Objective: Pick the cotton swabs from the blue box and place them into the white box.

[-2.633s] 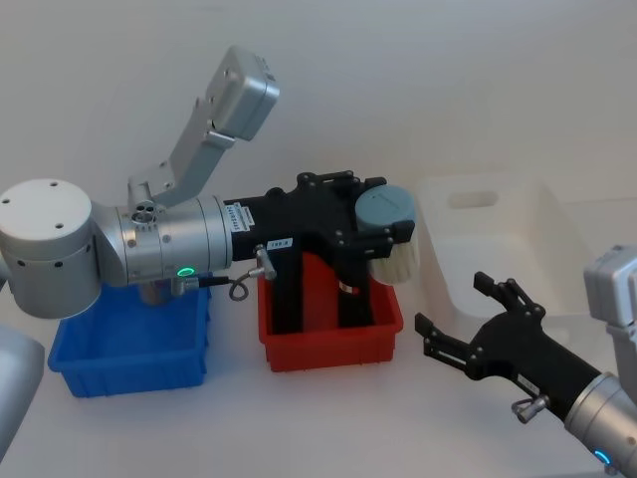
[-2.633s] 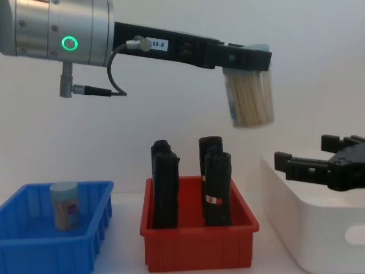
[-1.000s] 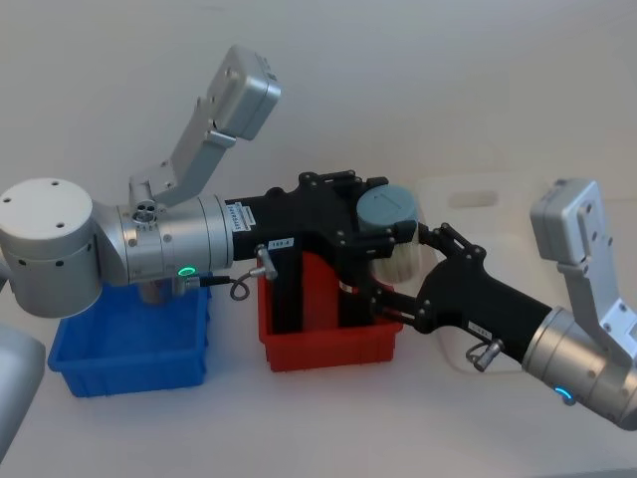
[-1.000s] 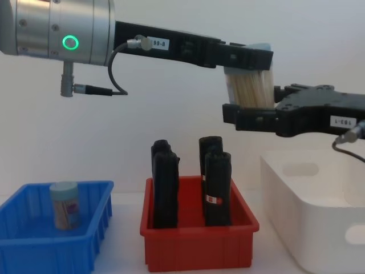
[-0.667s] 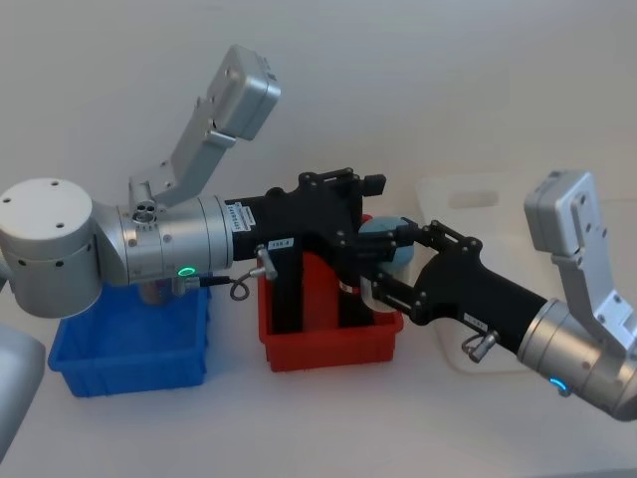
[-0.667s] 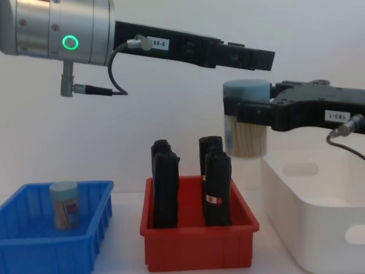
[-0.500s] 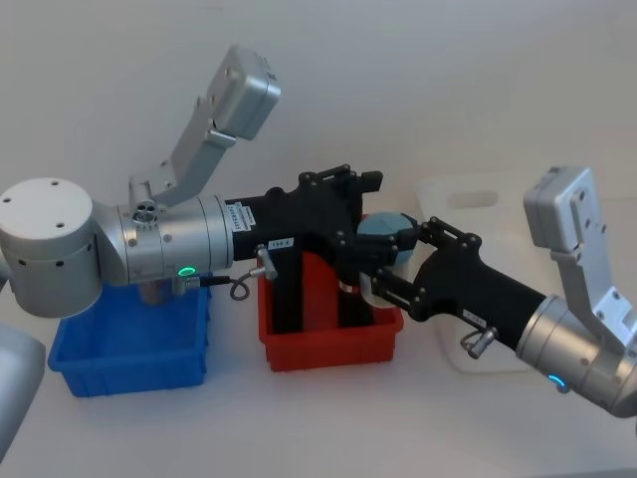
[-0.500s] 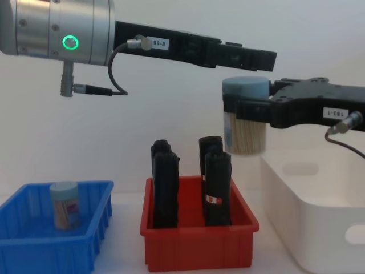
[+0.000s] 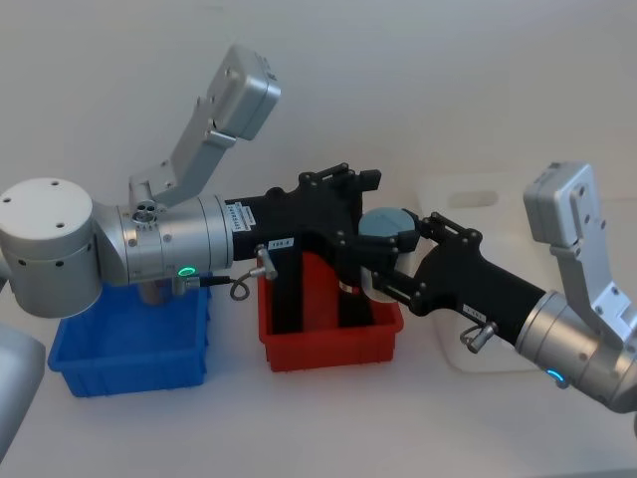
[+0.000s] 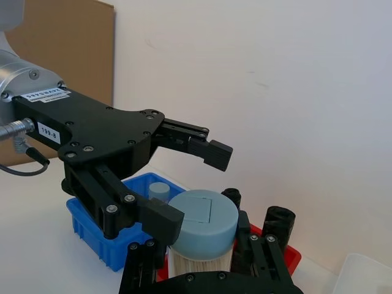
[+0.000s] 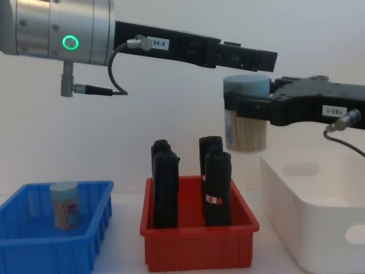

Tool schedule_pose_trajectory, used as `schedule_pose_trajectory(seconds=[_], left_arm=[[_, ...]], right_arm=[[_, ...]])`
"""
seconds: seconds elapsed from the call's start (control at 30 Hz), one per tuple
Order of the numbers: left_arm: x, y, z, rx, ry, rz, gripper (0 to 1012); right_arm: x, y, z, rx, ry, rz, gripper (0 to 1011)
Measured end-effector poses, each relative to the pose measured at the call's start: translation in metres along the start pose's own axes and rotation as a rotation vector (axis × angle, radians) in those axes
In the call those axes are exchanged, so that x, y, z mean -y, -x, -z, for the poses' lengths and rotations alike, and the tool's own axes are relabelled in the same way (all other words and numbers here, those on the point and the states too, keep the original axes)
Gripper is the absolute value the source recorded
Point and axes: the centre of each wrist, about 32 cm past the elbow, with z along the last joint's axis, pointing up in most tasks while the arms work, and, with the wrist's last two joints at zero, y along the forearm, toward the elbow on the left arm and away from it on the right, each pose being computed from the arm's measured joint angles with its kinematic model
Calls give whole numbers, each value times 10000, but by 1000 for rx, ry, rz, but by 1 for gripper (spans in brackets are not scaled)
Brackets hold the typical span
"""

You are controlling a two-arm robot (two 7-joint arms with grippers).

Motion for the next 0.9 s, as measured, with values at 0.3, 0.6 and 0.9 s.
schedule_pose_trajectory(seconds=[0.3,0.6,0.9], left_arm=[[0,0,0,0,0,0,1004],[0,0,0,0,0,0,1004],[0,0,0,0,0,0,1004]], right_arm=[[36,-46,20,-3,8,31,659],[146,-144,80,-11,33,112,659],[272,-257,160,-17,60,216,659]])
